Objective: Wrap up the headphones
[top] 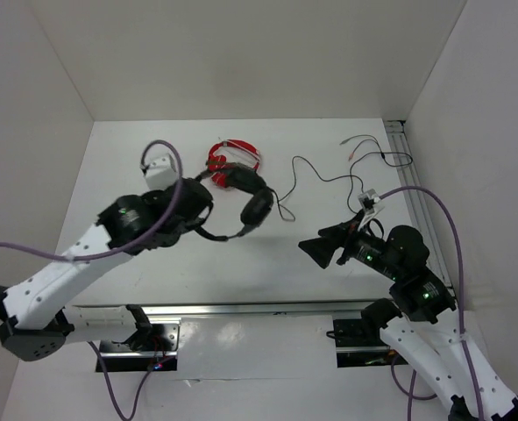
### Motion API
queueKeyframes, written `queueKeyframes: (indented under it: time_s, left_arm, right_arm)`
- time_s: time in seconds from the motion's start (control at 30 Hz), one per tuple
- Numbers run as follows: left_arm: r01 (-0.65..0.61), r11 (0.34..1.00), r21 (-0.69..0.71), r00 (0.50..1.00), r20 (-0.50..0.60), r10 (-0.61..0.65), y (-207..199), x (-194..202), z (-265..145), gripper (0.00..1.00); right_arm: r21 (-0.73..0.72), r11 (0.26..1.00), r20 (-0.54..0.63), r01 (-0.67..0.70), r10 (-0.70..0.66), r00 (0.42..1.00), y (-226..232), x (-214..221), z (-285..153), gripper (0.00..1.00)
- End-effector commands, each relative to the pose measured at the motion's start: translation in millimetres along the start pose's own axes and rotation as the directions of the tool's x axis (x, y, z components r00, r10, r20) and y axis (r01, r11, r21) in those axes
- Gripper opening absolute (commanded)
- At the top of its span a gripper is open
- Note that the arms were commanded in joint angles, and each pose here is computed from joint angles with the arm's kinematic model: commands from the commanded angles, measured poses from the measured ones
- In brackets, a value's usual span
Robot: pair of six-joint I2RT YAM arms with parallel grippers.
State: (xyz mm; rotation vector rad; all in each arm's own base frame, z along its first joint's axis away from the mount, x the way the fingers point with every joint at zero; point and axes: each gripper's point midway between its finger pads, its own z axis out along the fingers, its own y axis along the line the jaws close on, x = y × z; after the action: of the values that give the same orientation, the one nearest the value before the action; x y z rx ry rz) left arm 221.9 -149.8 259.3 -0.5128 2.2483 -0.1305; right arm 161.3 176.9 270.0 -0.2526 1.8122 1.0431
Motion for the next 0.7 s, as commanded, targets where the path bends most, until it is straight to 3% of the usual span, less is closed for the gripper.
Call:
queueKeyframes:
  time_s: [0.0,0.03,0.2,0.4,0.5,0.67]
  left_arm:
    - [-0.075,0.997,-0.021,0.986,0.151,0.077,34.2,-72.0,-49.7,0.0]
    - [-0.123,0.992,-0.004,0.979,0.167,0.121,34.8,-84.0,-59.0,0.0]
    - [-0.131,0.99,0.051,0.956,0.27,0.113,38.1,-143.8,-101.4,0.0]
    - [-0.208,0.976,0.061,0.955,0.227,0.189,36.1,-142.2,-94.7,0.0]
    - [-0.231,0.962,0.143,0.957,0.211,0.198,28.3,-133.2,-96.4,0.0]
    - [-0.237,0.938,0.252,0.965,0.173,0.197,13.9,-125.2,-100.0,0.0]
  right_arm:
    - [-0.167,0.986,0.104,0.024,-0.007,0.995,20.9,-15.1,16.3,1.0]
    - [-0.16,0.986,0.132,0.033,-0.012,0.991,18.7,-23.4,23.6,1.0]
    - [-0.197,0.979,0.177,0.059,-0.024,0.984,25.1,-35.4,47.3,1.0]
    - [-0.241,0.938,0.118,0.248,-0.225,0.967,56.5,-26.9,78.3,1.0]
    - [-0.223,0.908,0.111,0.356,-0.339,0.934,64.4,-15.1,90.3,1.0]
    - [-0.08,0.901,0.18,0.427,-0.408,0.895,48.9,-23.3,106.1,1.0]
